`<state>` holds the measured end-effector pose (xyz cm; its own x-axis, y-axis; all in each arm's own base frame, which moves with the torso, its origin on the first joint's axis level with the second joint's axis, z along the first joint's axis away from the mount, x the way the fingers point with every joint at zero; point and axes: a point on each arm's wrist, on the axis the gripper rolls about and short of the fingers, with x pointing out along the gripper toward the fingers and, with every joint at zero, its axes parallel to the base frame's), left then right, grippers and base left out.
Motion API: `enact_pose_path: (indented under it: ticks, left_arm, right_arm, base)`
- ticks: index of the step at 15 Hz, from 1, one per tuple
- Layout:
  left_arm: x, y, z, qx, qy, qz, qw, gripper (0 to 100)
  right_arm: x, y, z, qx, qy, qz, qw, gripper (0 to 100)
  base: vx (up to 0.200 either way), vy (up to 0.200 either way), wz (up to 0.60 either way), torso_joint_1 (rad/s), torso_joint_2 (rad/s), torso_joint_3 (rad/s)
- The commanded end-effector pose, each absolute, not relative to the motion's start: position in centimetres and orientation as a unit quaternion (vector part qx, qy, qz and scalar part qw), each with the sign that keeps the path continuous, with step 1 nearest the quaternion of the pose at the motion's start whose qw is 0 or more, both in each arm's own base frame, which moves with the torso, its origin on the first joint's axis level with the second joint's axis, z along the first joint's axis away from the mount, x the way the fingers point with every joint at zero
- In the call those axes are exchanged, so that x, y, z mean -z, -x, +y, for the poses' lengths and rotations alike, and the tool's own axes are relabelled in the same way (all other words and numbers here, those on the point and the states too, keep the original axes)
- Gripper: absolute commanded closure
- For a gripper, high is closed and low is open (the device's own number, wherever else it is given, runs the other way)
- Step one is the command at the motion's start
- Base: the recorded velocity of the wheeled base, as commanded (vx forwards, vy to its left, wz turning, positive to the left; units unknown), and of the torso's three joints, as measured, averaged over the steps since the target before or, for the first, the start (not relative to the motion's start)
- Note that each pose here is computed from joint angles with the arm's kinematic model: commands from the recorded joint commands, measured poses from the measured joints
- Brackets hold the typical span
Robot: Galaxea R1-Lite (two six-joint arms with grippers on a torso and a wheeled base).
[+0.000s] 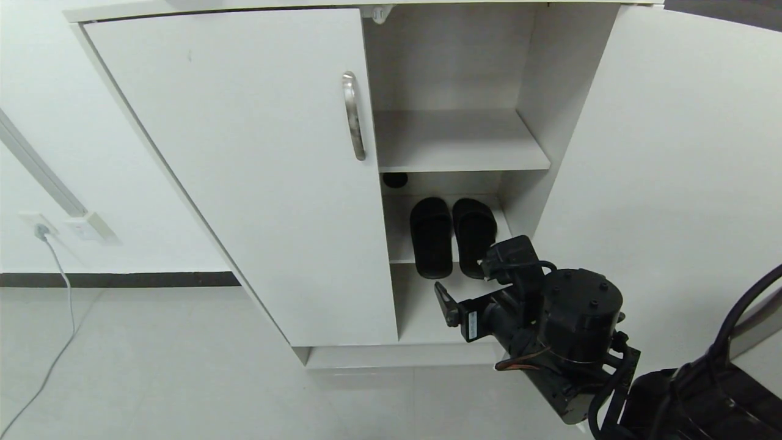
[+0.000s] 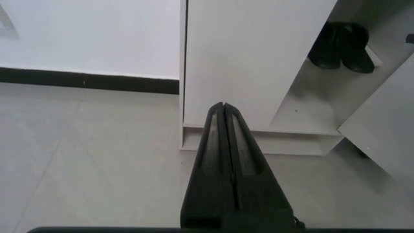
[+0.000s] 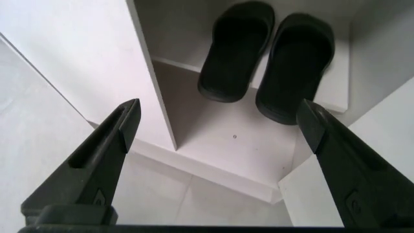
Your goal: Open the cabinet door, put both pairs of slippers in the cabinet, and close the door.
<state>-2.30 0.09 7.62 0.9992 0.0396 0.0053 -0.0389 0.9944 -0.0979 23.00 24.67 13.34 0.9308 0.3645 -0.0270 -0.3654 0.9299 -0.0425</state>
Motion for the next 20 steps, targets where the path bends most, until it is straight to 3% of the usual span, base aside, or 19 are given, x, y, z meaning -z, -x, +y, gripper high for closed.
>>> enact_pose_path:
  ticks: [1,9,20]
  left_arm:
    - [-7.6,2.3,0.1,-0.02,0.049,-0.003,0.999,100]
    - [-7.6,2.3,0.1,-0.02,0.049,-0.003,0.999,100]
    - [-7.6,2.3,0.1,-0.02,0.049,-0.003,0.999,100]
  right_arm:
    - [-13.0,-23.1,24.8,-0.185,0.026,0.012,0.982,0]
    - [-12.7,-23.2,24.9,-0.186,0.03,0.016,0.982,0]
    - [-11.7,-23.5,25.1,-0.18,0.038,0.027,0.982,0]
  base:
    - [0.0,0.0,0.0,-0.002,0.01,0.203]
    - [0.0,0.0,0.0,0.002,0.0,0.2]
    - [0.0,0.0,0.0,0.0,0.0,0.012]
